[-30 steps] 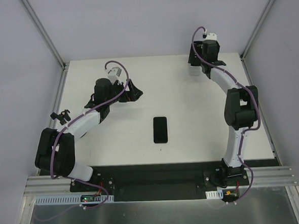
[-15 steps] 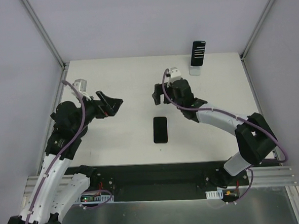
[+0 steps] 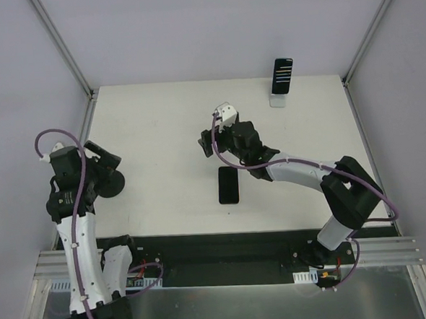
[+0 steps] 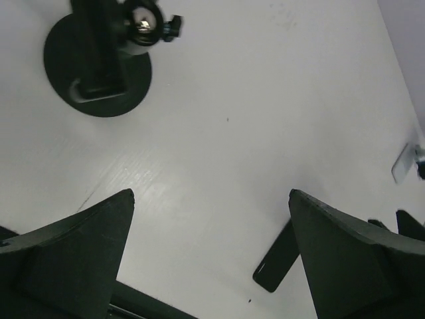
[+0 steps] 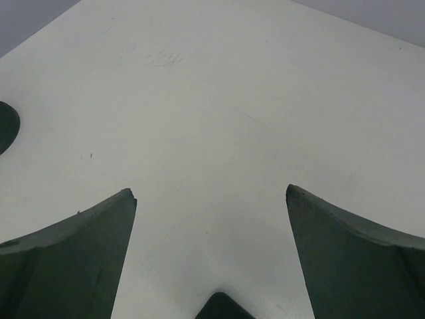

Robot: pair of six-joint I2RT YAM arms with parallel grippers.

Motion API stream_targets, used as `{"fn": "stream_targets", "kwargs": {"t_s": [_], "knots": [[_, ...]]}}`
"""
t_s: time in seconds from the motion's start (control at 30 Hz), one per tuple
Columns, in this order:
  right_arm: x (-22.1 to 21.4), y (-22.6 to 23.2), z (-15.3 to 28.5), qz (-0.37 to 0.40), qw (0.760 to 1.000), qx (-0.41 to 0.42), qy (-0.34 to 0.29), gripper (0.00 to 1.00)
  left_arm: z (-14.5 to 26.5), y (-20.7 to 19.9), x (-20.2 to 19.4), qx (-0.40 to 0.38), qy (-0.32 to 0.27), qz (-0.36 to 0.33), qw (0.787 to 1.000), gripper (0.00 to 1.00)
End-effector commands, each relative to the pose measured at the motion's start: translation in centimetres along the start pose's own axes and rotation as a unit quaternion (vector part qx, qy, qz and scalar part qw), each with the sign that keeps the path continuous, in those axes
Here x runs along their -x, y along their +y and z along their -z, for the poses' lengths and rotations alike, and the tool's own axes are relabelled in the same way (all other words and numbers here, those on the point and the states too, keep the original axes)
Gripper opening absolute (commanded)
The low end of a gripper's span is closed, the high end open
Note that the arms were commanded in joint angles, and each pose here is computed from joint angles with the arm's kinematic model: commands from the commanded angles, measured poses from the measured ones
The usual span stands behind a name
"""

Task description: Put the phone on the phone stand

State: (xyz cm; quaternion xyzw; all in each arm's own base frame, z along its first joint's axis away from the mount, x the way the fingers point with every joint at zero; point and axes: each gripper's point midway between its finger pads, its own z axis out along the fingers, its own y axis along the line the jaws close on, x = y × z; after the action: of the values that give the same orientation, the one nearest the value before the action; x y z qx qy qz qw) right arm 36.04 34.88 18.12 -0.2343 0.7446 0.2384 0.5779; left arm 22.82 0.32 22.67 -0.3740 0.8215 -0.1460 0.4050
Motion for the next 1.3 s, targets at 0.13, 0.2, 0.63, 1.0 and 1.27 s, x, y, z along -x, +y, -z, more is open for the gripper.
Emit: {"fn": "stream_targets", "kwargs": {"t_s": [0.13, 0.2, 0.63, 1.0, 1.27], "knots": [[2.4, -1.4, -0.8, 0.01, 0.999, -0.002, -0.053, 0.97, 0.7, 4.3, 0.2, 0.038, -0.017, 0.142, 0.989, 0.99], [2.3, -1.6, -0.9, 0.006, 0.999, 0.0, -0.053, 0.97, 0.2, 5.0, 0.4, 0.045, -0.021, 0.164, 0.985, 0.99], [3.0, -6.1, -0.7, -0.049, 0.996, -0.012, -0.078, 0.97, -3.3, 5.4, 5.1, -0.065, -0.101, 0.198, 0.973, 0.97], [3.3, -9.0, -0.7, -0.099, 0.99, -0.026, -0.096, 0.97, -5.1, 6.3, 5.9, -0.088, -0.08, 0.241, 0.963, 0.62], [3.0, -8.8, -1.0, -0.101, 0.991, -0.019, -0.091, 0.97, -4.7, 5.1, 5.2, -0.12, -0.065, 0.236, 0.962, 0.23]]}}
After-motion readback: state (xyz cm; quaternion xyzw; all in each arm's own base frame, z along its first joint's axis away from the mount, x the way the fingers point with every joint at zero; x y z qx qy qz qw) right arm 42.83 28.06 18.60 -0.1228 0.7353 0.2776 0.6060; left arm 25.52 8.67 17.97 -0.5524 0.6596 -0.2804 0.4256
